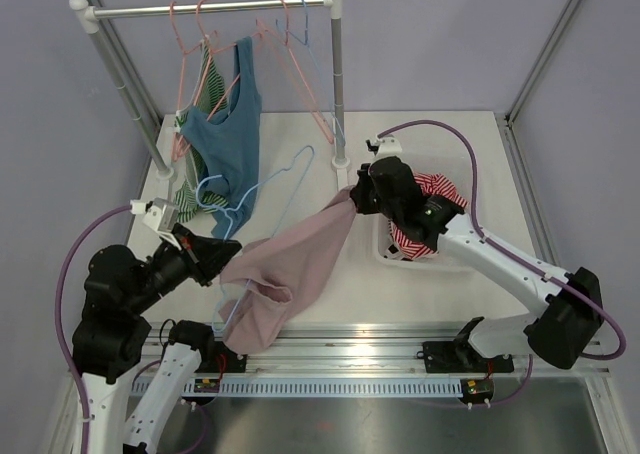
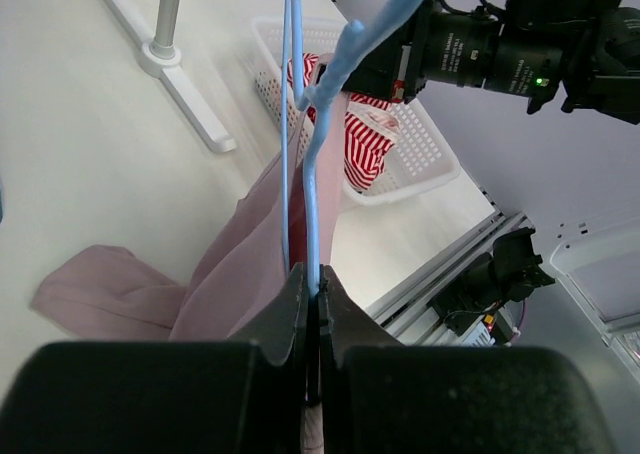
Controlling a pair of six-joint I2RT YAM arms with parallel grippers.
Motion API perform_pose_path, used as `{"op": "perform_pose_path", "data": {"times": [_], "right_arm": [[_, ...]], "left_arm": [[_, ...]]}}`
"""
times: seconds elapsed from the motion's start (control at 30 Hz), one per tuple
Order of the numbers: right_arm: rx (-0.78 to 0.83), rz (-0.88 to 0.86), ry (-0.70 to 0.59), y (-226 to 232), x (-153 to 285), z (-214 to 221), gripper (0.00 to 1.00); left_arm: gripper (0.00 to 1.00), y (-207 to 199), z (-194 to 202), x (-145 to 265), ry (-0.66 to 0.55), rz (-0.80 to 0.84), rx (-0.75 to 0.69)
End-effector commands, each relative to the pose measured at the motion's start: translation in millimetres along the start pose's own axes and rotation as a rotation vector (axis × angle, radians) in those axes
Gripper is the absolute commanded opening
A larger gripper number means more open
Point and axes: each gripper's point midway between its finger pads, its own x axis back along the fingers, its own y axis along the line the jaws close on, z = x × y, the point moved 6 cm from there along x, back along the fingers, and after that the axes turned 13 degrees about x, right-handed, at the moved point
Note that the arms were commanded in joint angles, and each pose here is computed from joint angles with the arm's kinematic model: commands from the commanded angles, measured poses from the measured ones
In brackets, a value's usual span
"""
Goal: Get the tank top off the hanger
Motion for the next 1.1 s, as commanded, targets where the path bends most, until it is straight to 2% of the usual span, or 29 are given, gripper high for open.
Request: {"op": "perform_pose_path", "data": {"times": [0.0,0.2,0.43,0.5,0.6,0.73,0.8,0.83,0.93,1.0,1.03,1.07], "right_arm": [[0.012,-0.066,-0.006,4,-2,-8,0.00],[-0.032,-0.438,-0.073,42,36,-25,0.00],[-0.049,-0.934,-0.189,79,129,-62,0.00],[-0.019,-1.001,-0.239,85,156,-74,0.00],[0.041,-1.030,-0.272,87,185,-81,0.00],[0.109,-1.092,-0.260,91,200,-74,0.00],[0.119,-1.081,-0.252,94,196,-70,0.00],[0.129,-1.022,-0.260,94,189,-70,0.00],[0.144,-0.883,-0.179,91,163,-54,0.00],[0.156,-0.839,-0.132,93,146,-45,0.00],[0.163,-0.811,-0.115,95,140,-40,0.00],[0.165,-0.789,-0.096,97,133,-34,0.00]], "left_arm": [[0.00,-27,-16,10,-0.078,0.124,-0.072],[0.00,-57,-43,10,-0.201,0.284,-0.086],[0.00,-84,-93,2,-0.443,0.449,-0.103],[0.00,-98,-112,2,-0.511,0.517,-0.140],[0.00,-108,-141,-1,-0.579,0.485,-0.175],[0.00,-106,-157,-6,-0.672,0.473,-0.230],[0.00,-106,-164,-8,-0.715,0.481,-0.229],[0.00,-111,-169,-4,-0.726,0.476,-0.229],[0.00,-96,-168,-12,-0.653,0.329,-0.174],[0.00,-88,-168,-12,-0.649,0.245,-0.175],[0.00,-75,-159,-15,-0.595,0.163,-0.139],[0.00,-70,-161,-11,-0.608,0.102,-0.135]]}}
